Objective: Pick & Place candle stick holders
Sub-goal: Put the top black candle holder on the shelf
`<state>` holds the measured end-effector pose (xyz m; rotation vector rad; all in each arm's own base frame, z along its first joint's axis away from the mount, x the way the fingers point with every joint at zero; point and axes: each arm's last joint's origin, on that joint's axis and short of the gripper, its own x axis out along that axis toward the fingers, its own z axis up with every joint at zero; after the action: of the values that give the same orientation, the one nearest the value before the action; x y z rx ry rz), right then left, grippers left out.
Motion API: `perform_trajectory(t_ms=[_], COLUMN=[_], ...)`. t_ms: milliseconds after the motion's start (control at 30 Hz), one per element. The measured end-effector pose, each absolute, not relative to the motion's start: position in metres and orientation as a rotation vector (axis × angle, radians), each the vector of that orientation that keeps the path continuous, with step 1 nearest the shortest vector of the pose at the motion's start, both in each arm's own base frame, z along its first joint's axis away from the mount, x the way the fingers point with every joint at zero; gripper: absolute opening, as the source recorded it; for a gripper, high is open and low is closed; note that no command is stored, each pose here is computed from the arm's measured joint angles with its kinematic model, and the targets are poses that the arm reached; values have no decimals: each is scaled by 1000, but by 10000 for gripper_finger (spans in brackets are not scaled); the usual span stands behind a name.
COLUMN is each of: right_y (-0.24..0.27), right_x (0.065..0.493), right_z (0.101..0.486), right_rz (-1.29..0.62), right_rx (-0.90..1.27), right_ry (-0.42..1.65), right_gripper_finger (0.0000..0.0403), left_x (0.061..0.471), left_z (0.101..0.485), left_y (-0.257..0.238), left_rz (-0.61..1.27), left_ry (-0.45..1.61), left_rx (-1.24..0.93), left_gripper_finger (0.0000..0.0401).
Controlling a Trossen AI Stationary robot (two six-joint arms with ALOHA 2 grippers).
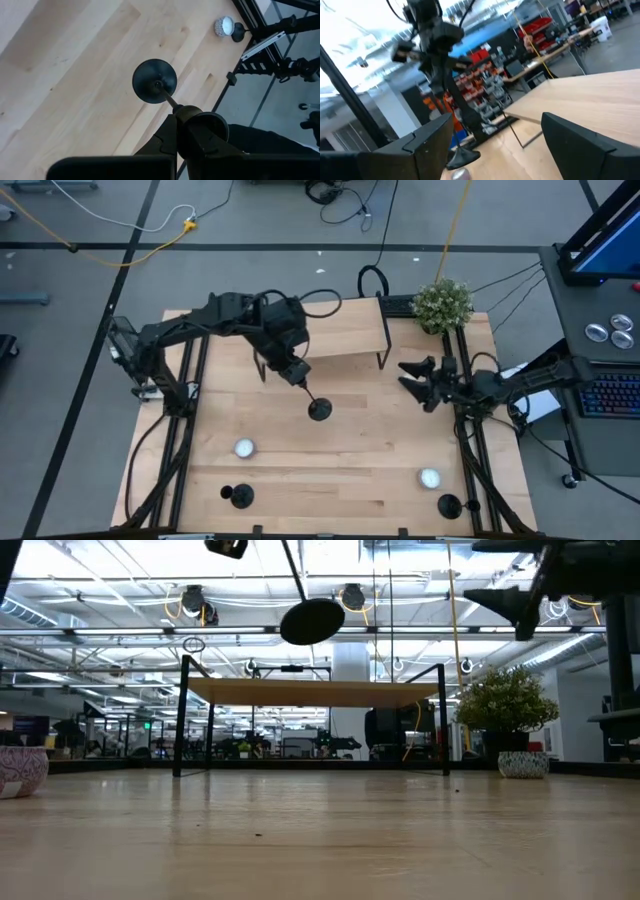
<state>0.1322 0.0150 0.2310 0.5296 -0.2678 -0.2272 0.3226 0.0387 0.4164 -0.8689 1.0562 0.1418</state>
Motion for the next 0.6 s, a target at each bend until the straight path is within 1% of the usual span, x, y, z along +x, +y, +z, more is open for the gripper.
perform_trajectory(t_ms=[367, 600], right_y=[29, 38], right_x=[195, 233], right_z=[281, 298], right_rz=[-271, -245], right_rx=[324, 217], right_ry=[93, 143], right_gripper_finger=[293, 293], left_x=[338, 339], left_z=[413, 413], left_y=[39, 35], left_rz=[163, 202], left_ry=[1056, 1037], left_rx=[-879, -844], left_gripper_finger=[8, 8])
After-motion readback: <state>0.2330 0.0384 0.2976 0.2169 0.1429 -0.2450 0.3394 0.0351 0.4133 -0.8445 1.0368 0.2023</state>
